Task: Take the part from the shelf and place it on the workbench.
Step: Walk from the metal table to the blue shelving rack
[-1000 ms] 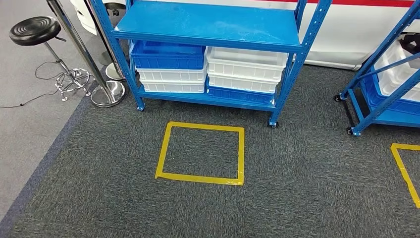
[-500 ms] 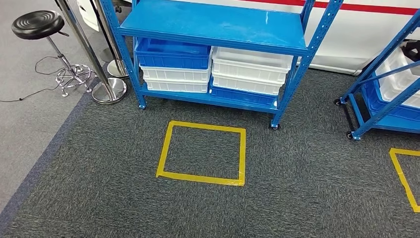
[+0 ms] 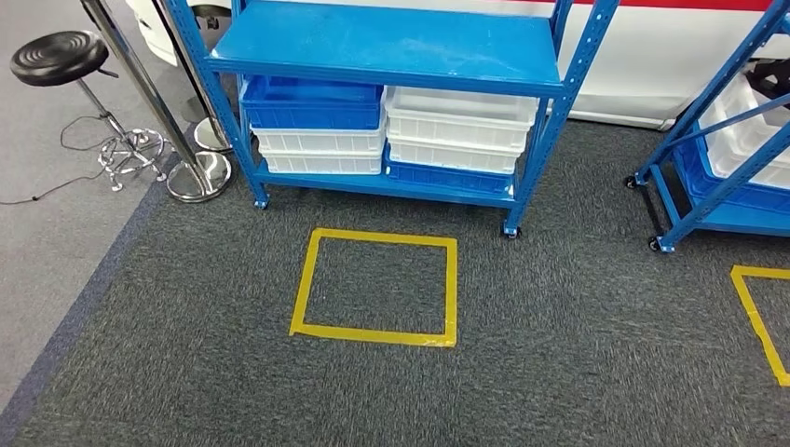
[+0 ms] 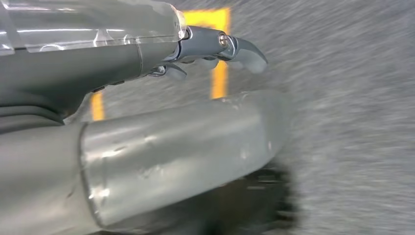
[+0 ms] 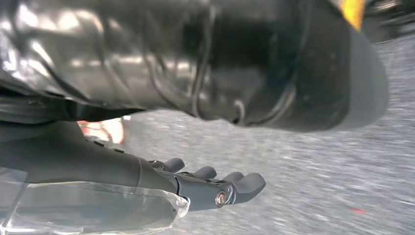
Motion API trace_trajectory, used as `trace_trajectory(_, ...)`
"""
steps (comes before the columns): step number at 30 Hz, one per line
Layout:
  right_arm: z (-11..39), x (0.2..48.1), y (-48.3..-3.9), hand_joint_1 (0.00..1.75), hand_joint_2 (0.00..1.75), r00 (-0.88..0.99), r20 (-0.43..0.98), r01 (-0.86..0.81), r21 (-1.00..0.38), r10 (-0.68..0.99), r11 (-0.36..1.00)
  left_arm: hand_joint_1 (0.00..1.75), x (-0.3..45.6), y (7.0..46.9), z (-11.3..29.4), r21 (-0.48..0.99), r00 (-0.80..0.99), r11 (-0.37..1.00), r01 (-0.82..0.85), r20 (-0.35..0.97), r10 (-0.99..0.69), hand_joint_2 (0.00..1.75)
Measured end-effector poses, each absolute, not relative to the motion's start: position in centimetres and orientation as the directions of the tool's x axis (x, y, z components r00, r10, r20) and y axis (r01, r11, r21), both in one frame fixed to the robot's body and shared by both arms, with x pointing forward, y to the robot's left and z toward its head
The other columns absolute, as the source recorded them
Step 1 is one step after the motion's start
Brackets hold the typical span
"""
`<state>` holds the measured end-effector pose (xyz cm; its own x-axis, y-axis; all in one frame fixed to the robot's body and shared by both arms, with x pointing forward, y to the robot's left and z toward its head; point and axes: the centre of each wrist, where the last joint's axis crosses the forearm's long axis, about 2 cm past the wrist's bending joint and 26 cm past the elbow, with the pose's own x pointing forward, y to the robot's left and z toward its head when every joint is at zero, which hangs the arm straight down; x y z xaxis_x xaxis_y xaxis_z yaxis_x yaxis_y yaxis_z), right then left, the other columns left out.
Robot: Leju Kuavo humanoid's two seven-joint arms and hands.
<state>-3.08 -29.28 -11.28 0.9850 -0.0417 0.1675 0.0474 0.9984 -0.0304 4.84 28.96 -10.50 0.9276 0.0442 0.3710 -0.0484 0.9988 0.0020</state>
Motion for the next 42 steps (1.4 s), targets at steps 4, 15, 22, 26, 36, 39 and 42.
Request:
trace_trajectory(4, -11.0, 2.1, -29.2, 0.00, 0.00, 0.956, 0.292, 0.039, -0.015, -0.033, 0.999, 0.00, -0.7, 28.7, -11.1, -0.003, 0.972, 0.999, -0.042, 0.231, 0.041, 0.00)
trace_trajectory(15, -11.2, -2.4, -29.1, 0.00, 0.00, 0.985, 0.168, 0.031, -0.001, -0.030, 1.000, 0.00, 4.0, 29.2, -10.6, -0.004, 0.938, 0.999, -0.034, 0.345, 0.033, 0.00)
trace_trajectory(22, -10.6, -11.4, -29.2, 0.00, 0.00, 0.998, -0.063, 0.022, -0.007, -0.022, 1.000, 0.00, 11.6, 29.3, -8.6, -0.005, 0.846, 1.000, -0.025, 0.532, 0.024, 0.00)
trace_trajectory(26, -11.2, -5.4, -29.4, 0.00, 0.00, 0.996, 0.088, 0.017, -0.008, -0.016, 1.000, 0.00, 6.1, 28.9, -10.1, -0.008, 0.915, 1.000, -0.019, 0.404, 0.021, 0.00)
trace_trajectory(36, -8.7, 11.5, -29.4, 0.00, 0.00, 0.852, 0.523, 0.013, -0.002, -0.010, 1.000, 0.00, -11.3, 29.2, -10.6, 0.003, 0.999, 1.000, -0.017, -0.046, 0.017, 0.00)
trace_trajectory(39, -9.4, 9.0, -29.3, 0.00, 0.00, 0.883, 0.470, 0.012, -0.001, -0.010, 1.000, 0.00, -9.0, 29.4, -10.9, 0.006, 1.000, 1.000, -0.016, 0.007, 0.016, 0.00)
trace_trajectory(42, -10.6, 3.2, -29.3, 0.00, 0.00, 0.945, 0.328, 0.011, 0.000, -0.010, 1.000, 0.00, -2.5, 29.4, -11.2, 0.004, 0.986, 1.000, -0.016, 0.169, 0.015, 0.00)
